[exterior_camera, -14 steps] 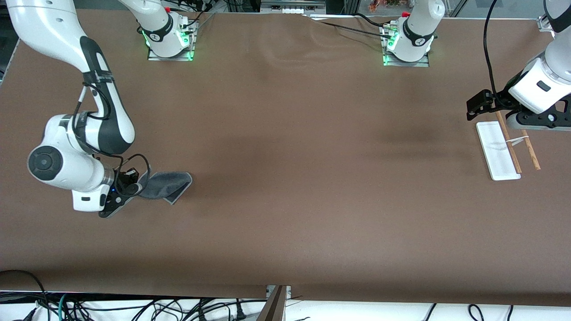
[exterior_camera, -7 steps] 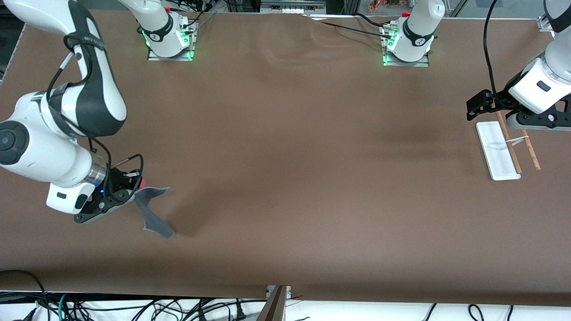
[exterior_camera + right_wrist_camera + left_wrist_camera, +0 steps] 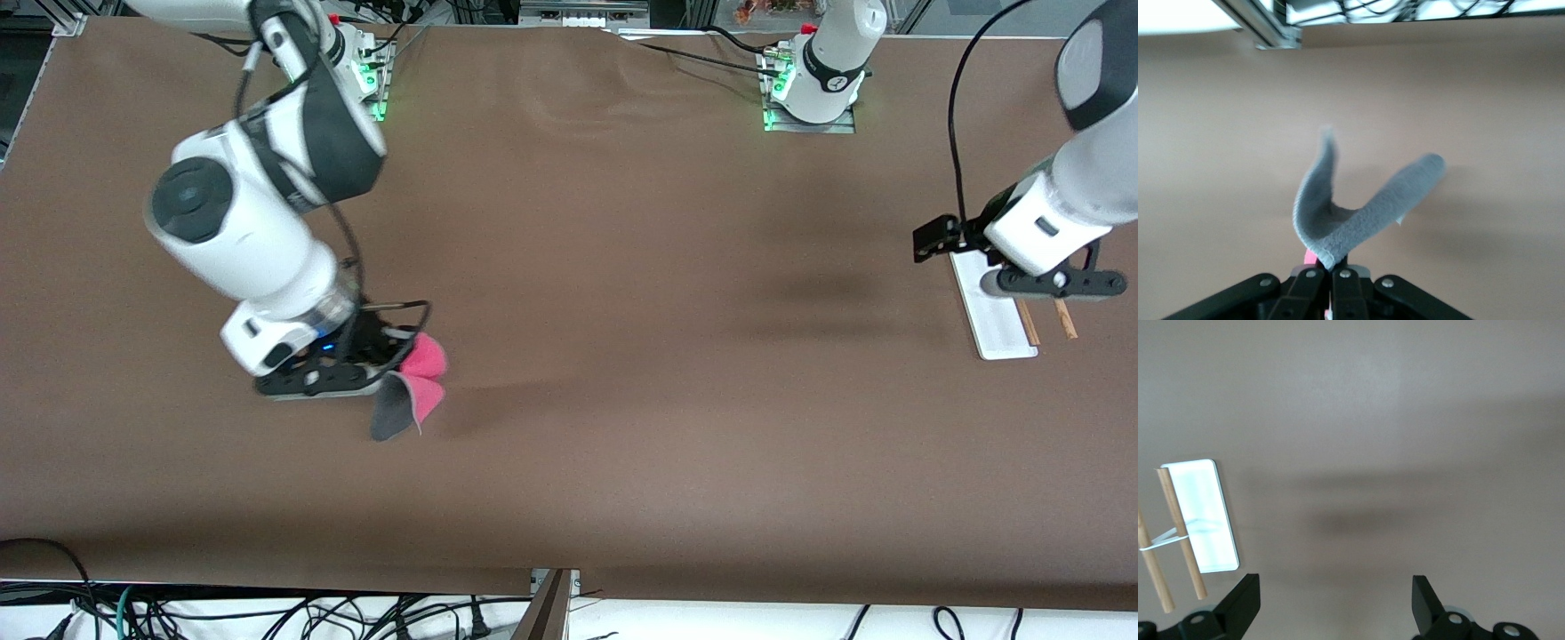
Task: Pass towel and hang on rack
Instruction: 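Lift the towel with the right gripper toward the table middle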
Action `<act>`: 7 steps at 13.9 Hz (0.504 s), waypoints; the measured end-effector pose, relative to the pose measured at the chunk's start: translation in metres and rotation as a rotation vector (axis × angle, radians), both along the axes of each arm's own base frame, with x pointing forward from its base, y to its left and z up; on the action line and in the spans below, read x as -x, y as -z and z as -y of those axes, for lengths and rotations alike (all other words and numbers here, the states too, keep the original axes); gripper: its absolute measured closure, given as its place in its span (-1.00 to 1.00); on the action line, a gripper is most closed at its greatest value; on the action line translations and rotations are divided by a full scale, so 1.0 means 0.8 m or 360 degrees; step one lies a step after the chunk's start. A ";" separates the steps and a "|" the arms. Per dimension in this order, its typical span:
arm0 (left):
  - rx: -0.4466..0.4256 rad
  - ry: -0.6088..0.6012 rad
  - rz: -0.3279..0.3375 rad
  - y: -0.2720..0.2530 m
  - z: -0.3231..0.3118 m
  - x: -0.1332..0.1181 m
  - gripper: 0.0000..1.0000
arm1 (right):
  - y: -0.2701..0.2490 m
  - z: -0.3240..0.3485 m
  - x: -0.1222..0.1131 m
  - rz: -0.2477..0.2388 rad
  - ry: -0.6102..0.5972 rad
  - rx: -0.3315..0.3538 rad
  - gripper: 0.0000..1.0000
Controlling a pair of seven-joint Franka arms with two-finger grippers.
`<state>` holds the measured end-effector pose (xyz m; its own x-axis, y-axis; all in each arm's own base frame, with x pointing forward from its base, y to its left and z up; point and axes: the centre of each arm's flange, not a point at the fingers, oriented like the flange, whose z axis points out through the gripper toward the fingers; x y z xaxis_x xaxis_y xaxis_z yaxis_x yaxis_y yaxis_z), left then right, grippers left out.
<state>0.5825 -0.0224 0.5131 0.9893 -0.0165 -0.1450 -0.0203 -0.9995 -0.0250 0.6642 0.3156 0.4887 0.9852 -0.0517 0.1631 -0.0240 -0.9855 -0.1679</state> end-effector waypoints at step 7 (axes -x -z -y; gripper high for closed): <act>0.0039 0.0187 -0.0060 0.029 -0.016 -0.016 -1.00 | 0.008 -0.167 0.071 0.0054 0.0341 -0.0265 0.96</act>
